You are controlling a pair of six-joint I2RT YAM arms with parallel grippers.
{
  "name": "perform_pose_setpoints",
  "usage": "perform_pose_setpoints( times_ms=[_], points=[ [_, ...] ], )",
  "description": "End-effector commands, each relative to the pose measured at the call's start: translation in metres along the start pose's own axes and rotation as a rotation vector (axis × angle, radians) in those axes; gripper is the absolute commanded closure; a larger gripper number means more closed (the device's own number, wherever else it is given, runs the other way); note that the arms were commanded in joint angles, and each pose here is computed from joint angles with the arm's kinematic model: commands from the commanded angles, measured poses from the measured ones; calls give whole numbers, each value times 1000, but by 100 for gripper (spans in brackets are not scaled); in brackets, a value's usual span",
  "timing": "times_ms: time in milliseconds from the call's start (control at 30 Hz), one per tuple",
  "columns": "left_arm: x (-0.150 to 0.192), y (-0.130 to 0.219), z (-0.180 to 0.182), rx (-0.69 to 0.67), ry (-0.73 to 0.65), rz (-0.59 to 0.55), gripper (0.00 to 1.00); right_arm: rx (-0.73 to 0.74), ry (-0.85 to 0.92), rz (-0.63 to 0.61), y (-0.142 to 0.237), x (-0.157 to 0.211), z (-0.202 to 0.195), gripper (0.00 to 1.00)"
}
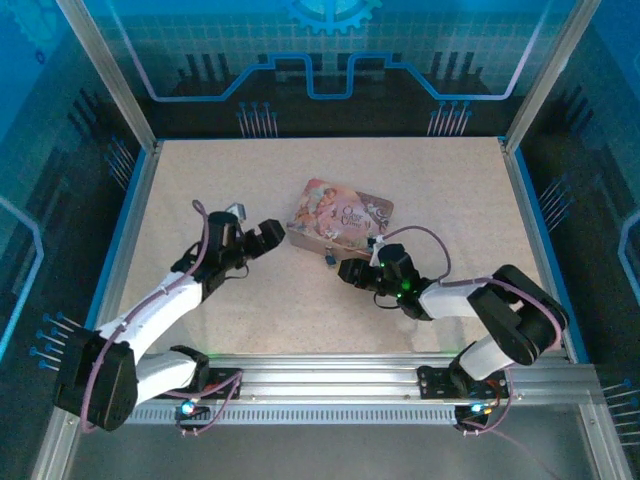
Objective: Unlock a padlock with a key
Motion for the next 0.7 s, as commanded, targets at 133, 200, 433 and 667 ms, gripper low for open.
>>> perform_pose_setpoints(
  times_ms=[133, 200, 433, 667],
  points=[
    [-39, -42, -26, 50, -136, 168, 6, -80, 100, -12, 10, -20, -3, 43],
    [-47, -61, -31, 18, -167, 198, 7, -90, 101, -11, 9, -24, -8, 42],
    [-61, -111, -32, -17, -182, 268, 14, -102, 116, 2, 5, -36, -21, 41],
    [-50, -126, -23, -36, -165, 320, 22, -100, 179, 2, -2, -55, -38, 41]
  ],
)
Point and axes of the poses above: each hand's point on the last joint's axis, 136 mm out from that joint toward the fingers, its own y axis back along the fingers, its own z axis along the line the jaws close on, x = y × z, the point moved 10 cm from there along y, back along the fingers, and after that the axes turned 15 degrees about y, right-handed, at the moved point
